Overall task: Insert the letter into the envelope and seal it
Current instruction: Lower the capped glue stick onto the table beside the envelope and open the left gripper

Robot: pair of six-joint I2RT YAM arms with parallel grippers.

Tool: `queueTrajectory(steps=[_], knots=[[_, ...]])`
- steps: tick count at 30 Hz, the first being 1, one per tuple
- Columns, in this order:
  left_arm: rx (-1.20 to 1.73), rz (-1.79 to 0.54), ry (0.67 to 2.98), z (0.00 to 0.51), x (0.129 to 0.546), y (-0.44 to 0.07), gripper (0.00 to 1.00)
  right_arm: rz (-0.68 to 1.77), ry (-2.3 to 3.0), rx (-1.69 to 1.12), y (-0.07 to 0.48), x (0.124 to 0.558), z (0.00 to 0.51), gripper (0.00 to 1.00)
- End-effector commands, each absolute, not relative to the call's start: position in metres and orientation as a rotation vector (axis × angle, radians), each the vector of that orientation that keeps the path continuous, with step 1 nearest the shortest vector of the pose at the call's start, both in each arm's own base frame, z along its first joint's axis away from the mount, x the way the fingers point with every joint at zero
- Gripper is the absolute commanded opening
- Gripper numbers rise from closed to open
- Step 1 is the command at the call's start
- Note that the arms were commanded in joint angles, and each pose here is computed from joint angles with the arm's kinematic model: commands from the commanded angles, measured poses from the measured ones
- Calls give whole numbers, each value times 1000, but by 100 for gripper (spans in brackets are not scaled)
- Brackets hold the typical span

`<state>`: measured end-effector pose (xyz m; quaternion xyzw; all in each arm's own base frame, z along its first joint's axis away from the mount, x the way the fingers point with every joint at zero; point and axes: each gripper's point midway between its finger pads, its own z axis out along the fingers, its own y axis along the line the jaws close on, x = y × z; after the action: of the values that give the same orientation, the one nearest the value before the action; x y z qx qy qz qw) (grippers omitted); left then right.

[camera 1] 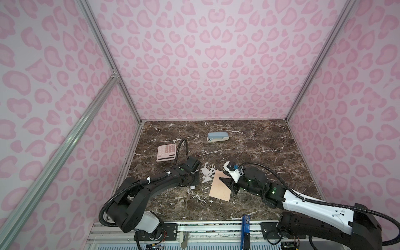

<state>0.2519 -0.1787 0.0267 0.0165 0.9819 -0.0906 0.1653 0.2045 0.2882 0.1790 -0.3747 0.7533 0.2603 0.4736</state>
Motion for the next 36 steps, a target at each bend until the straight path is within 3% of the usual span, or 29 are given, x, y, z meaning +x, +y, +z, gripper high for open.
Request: queueTrajectory(steps=[1, 7, 17, 29, 36], knots=[[54, -270, 2786, 27, 255, -181, 13, 636, 1807, -930, 291, 205, 182, 40], [47, -250, 2790, 24, 253, -178, 19, 609, 1804, -943, 290, 207, 182, 40], [34, -224, 2797, 17, 248, -171, 22, 598, 1818, -959, 293, 209, 180, 40], [17, -209, 2789, 17, 244, -164, 35, 603, 1815, -958, 294, 208, 183, 40], [25, -202, 2793, 16, 244, -166, 35, 604, 1810, -963, 295, 208, 186, 40]])
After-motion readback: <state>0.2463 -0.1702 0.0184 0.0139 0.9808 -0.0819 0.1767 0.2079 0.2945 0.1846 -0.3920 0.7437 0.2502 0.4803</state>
